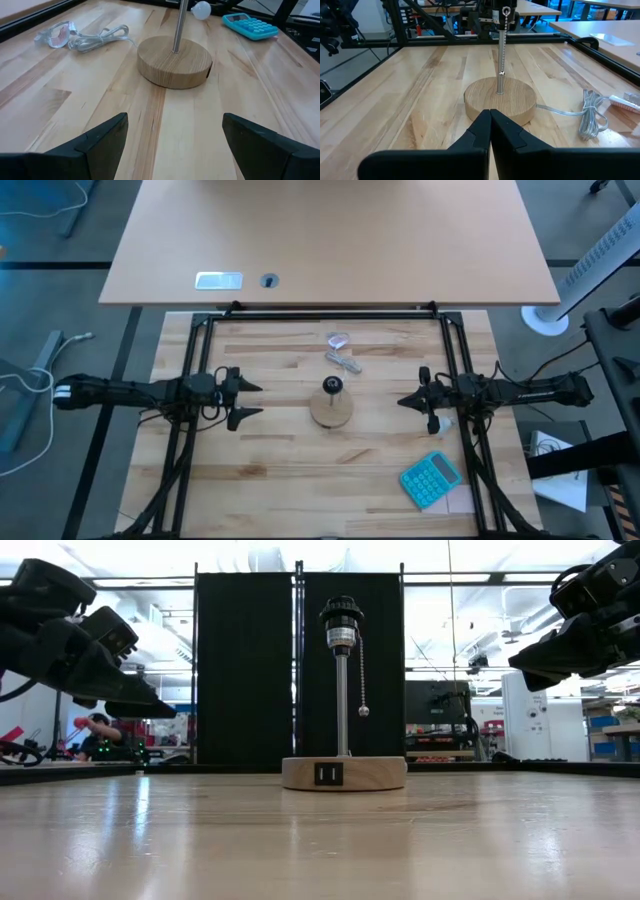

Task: Screw lightbulb
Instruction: Return to Home Position

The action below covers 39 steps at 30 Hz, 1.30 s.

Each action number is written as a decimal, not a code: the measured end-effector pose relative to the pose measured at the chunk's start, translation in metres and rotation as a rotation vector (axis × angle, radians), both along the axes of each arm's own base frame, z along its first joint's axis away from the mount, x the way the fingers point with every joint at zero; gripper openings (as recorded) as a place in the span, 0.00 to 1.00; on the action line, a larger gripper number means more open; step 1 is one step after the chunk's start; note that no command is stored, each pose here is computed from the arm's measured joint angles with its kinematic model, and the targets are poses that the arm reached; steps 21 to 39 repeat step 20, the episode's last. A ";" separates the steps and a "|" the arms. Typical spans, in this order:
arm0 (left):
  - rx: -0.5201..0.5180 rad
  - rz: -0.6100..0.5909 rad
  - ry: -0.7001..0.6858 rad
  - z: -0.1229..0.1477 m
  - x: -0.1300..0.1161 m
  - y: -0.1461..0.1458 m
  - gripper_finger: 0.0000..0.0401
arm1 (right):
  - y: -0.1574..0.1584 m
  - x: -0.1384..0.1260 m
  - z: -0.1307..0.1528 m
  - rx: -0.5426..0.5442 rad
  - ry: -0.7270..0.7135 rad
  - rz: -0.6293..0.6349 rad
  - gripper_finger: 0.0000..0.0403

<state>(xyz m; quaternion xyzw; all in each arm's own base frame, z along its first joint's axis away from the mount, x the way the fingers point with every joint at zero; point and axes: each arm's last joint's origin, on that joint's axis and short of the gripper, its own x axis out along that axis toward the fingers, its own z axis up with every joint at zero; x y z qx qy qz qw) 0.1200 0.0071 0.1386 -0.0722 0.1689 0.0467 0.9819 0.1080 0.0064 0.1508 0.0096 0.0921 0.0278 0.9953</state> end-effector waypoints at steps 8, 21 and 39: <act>-0.001 0.000 0.011 -0.001 0.000 0.000 0.79 | 0.000 0.000 0.000 0.000 0.000 0.000 0.01; -0.001 0.000 0.021 -0.002 0.001 0.000 0.79 | 0.000 0.000 0.000 0.000 0.000 0.000 0.01; -0.001 0.000 0.021 -0.002 0.001 0.000 0.79 | 0.000 0.000 0.000 0.000 0.000 0.000 0.01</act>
